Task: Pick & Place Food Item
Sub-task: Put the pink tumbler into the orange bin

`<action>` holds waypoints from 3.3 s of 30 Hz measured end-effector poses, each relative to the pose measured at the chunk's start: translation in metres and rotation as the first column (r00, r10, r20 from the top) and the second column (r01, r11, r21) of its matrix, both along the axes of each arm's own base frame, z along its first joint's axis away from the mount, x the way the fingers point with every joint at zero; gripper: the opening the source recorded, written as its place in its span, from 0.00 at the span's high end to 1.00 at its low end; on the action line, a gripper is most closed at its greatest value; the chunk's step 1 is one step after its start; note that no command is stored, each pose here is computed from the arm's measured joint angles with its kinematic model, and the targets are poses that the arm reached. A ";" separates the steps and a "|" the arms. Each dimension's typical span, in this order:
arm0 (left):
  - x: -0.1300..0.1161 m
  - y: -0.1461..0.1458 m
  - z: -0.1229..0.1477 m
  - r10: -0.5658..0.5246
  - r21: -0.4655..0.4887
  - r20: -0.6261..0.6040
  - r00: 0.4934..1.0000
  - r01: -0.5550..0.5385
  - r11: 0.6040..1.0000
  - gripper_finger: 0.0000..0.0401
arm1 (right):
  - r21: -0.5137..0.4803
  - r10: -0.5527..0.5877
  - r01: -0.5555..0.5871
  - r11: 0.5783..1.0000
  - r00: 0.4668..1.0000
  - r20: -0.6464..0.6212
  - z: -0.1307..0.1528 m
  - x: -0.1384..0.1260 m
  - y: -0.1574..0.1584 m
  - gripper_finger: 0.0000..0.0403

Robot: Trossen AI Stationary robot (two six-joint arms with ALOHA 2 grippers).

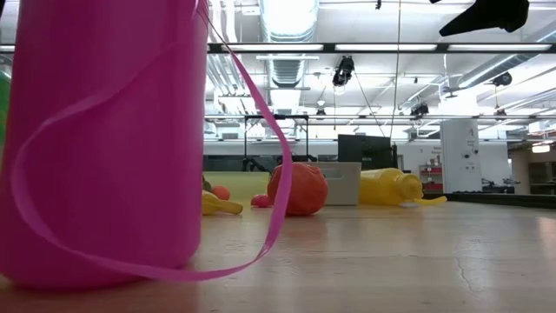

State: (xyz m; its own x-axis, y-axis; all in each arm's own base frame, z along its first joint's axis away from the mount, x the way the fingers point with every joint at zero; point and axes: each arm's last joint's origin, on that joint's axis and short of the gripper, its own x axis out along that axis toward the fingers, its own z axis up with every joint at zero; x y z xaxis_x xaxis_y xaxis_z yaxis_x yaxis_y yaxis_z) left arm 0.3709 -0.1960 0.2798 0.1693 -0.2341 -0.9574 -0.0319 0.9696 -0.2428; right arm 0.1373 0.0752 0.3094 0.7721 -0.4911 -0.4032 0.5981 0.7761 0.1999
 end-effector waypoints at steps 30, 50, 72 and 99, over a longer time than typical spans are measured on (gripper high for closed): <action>-0.003 0.001 -0.001 0.015 0.023 -0.029 0.999 -0.014 1.000 0.47 | 0.000 -0.001 0.001 1.000 1.000 0.000 0.000 0.000 0.000 0.10; -0.021 0.005 0.048 0.394 -0.124 -0.241 0.887 -0.431 0.894 0.47 | 0.000 -0.001 0.001 1.000 1.000 0.000 0.000 0.000 0.000 0.10; -0.074 -0.019 0.086 0.664 -0.008 -0.305 0.682 -0.700 0.714 0.47 | 0.001 0.000 0.000 1.000 1.000 0.002 0.000 0.000 0.000 0.10; -0.179 -0.033 0.082 0.758 0.138 -0.346 0.553 -0.769 0.625 0.47 | 0.002 -0.001 0.001 1.000 1.000 0.002 0.000 0.000 0.000 0.10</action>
